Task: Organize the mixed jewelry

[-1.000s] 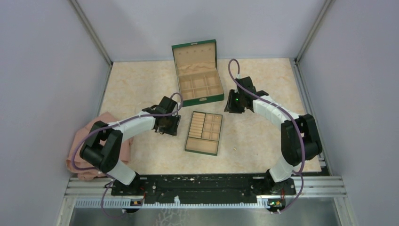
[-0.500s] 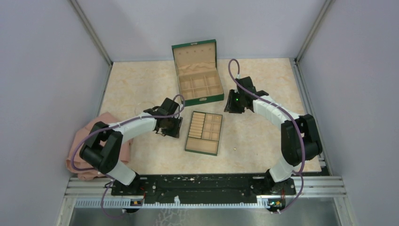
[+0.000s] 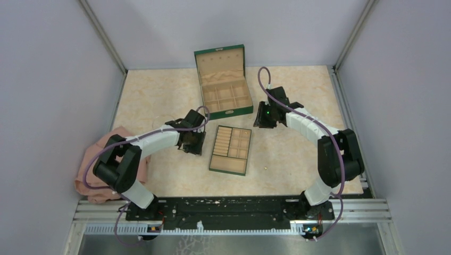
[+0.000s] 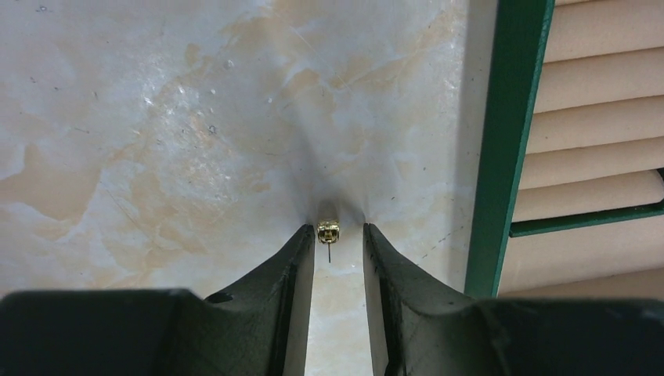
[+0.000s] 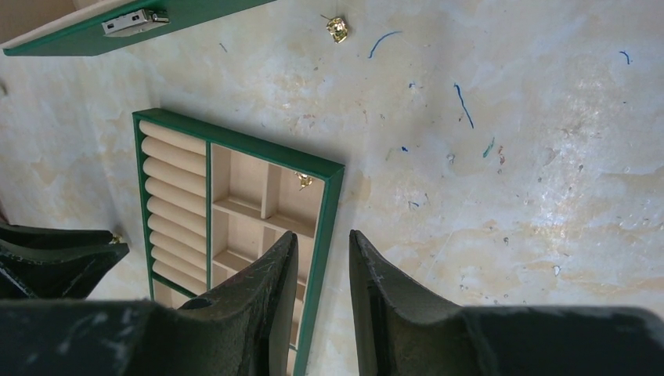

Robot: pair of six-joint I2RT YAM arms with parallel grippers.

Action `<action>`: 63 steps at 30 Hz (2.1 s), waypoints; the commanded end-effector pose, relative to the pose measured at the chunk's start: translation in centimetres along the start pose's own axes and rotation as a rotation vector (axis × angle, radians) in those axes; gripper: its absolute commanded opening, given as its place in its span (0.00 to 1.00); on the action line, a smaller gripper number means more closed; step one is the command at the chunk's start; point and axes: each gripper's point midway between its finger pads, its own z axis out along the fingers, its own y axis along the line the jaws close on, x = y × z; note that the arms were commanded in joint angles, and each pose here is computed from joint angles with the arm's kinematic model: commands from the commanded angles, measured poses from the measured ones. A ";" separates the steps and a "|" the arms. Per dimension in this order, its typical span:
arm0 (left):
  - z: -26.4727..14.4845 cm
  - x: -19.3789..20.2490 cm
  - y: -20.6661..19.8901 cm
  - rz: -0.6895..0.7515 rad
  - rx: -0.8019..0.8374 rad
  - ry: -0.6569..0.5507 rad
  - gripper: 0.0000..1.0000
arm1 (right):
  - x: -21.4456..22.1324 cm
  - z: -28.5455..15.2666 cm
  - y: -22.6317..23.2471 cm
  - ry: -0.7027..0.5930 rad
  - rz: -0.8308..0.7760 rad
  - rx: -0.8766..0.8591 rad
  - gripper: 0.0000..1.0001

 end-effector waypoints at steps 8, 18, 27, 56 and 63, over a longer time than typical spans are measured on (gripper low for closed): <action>0.8 1.1 1.5 0.019 -0.142 0.084 0.33 | -1.6 -1.8 1.1 -0.076 -0.038 -0.030 0.31; 0.1 0.7 1.2 0.015 -0.173 0.106 0.33 | -1.4 -1.9 0.8 -0.073 -0.051 -0.019 0.31; 0.6 0.9 0.6 0.003 -0.136 0.105 0.27 | -1.3 -1.8 0.5 -0.069 -0.058 -0.008 0.31; -10.0 -7.4 -7.8 0.168 0.450 -0.018 0.10 | -2.0 -3.3 -0.4 -0.128 -0.039 0.021 0.30; -15.4 -9.4 -13.4 0.253 0.824 -0.065 0.09 | -3.2 -5.3 -3.8 -0.190 0.066 0.025 0.31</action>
